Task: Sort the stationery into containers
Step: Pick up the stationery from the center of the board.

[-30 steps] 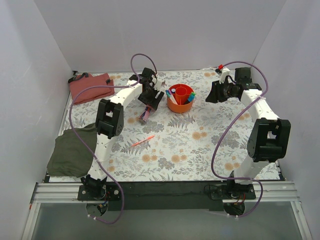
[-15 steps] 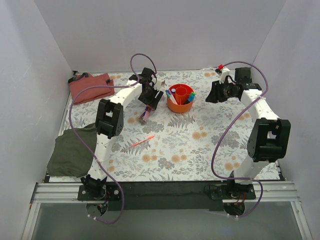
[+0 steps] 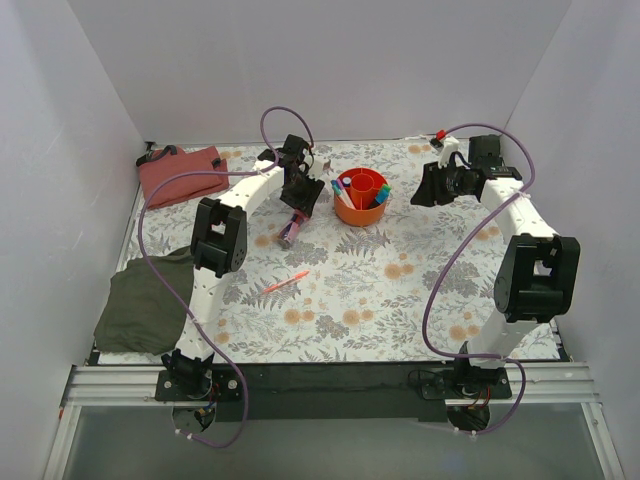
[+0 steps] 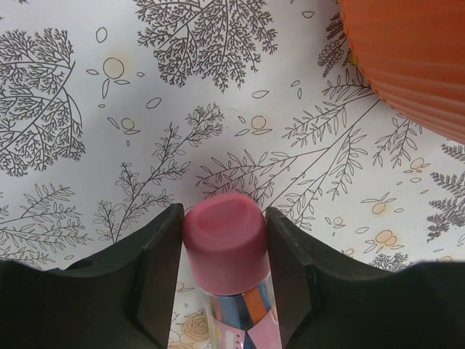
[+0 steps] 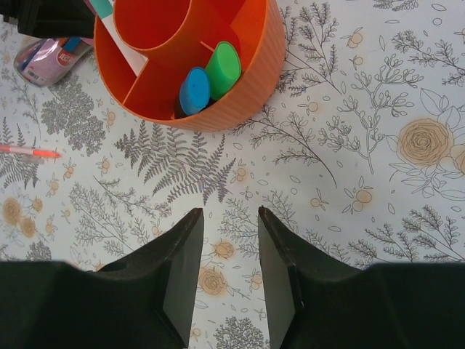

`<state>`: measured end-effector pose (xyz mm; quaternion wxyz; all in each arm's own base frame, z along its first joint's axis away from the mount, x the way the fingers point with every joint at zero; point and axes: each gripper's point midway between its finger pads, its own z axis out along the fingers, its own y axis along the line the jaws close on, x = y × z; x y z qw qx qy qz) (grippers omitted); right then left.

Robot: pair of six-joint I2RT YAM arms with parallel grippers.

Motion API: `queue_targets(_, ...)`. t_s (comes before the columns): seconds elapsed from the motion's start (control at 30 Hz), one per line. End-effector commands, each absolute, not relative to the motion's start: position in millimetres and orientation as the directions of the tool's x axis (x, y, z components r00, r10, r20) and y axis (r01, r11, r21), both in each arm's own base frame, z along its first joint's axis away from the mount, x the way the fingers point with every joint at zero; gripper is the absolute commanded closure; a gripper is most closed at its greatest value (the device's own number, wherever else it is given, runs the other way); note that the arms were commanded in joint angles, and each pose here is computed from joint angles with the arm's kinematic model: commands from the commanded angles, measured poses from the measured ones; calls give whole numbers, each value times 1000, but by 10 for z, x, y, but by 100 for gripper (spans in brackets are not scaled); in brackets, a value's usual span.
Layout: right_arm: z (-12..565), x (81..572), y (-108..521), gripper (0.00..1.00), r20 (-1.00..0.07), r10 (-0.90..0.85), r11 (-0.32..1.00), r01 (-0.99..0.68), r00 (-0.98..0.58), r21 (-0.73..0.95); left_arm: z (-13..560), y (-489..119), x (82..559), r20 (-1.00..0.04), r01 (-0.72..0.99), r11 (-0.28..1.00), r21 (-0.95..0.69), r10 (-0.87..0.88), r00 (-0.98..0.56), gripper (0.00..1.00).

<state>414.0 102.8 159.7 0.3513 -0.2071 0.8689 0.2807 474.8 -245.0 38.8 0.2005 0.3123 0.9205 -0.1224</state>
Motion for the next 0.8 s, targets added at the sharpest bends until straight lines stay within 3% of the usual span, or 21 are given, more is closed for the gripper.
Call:
queue_targets(0.0,1731,4248,1013,55,-750,-169,761,-568,-639,313,444,-2486,4672,-437,639,759,-127,535,-723,85)
queue_targets(0.07,1821,4266,995,55,-758,-180,764,-574,-627,293,558,-2514,4667,-444,646,751,-139,536,-718,100)
queue_targets(0.23,1903,4232,891,55,-741,-238,781,-577,-628,238,1199,-2566,4632,-543,694,704,-150,528,-653,100)
queue_targets(0.47,1878,4190,763,57,-713,-287,805,-564,-639,181,2502,-2623,4564,-788,761,647,-41,447,-423,100)
queue_targets(0.6,1857,4213,728,57,-701,-282,822,-541,-655,175,2888,-2722,4571,-872,799,602,9,396,-289,100)
queue_targets(0.77,1833,4266,735,57,-695,-263,830,-524,-669,190,2865,-2744,4474,-870,819,572,-45,380,-313,100)
